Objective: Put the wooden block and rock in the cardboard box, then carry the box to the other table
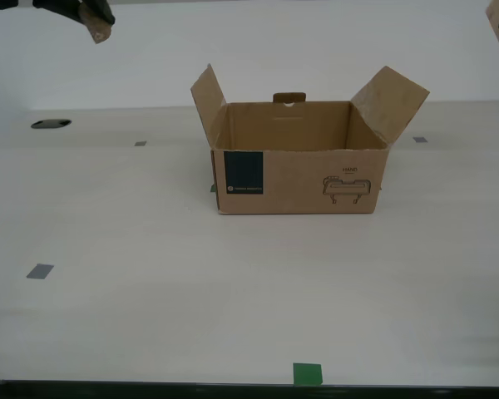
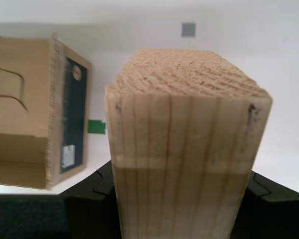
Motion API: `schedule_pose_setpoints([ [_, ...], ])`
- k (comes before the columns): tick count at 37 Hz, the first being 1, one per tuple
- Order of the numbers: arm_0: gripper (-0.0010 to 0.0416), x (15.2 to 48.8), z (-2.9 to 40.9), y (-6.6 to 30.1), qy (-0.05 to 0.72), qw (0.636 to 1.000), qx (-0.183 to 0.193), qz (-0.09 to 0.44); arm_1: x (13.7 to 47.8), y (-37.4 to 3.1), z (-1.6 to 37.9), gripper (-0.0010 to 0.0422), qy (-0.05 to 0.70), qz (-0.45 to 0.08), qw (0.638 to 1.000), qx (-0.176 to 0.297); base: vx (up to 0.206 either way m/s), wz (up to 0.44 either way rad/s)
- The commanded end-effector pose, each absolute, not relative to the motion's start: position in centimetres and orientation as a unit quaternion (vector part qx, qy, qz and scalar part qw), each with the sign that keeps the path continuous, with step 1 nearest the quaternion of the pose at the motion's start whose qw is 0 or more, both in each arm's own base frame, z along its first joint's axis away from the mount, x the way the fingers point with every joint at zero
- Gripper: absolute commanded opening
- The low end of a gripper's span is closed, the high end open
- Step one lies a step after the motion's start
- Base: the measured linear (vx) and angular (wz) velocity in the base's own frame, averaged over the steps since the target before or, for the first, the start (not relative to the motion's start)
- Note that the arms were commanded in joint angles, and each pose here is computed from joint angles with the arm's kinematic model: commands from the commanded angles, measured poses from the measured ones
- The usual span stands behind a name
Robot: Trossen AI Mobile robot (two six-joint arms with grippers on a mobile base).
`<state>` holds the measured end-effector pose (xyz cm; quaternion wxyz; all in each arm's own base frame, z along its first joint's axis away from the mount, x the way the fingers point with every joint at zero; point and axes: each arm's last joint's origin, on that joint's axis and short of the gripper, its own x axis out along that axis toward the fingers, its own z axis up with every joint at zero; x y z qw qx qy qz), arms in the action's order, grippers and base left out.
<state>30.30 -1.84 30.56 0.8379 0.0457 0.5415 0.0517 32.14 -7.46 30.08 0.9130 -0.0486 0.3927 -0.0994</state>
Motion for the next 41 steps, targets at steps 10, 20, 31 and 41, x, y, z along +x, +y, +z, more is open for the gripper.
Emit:
schedule_pose_setpoints([
  [10,0.0000,30.7,34.2,-0.4,0.486,0.856,0.094,0.149,31.5,-11.2,32.4,-0.0001,0.360,-0.176,0.916,-0.031,0.000,0.000],
  [20,-0.0001,30.8,36.0,1.3,0.461,0.865,0.080,0.181,31.1,-14.2,34.0,-0.0001,0.297,-0.289,0.909,-0.038,0.000,0.000],
  [31,0.0000,30.6,36.4,3.6,0.457,0.861,0.070,0.213,30.4,-16.2,34.3,-0.0001,0.269,-0.331,0.904,-0.017,0.000,0.000],
  [41,-0.0001,30.6,36.6,6.0,0.444,0.860,0.059,0.244,29.7,-17.8,34.1,0.0000,0.255,-0.360,0.898,0.006,0.000,0.000],
])
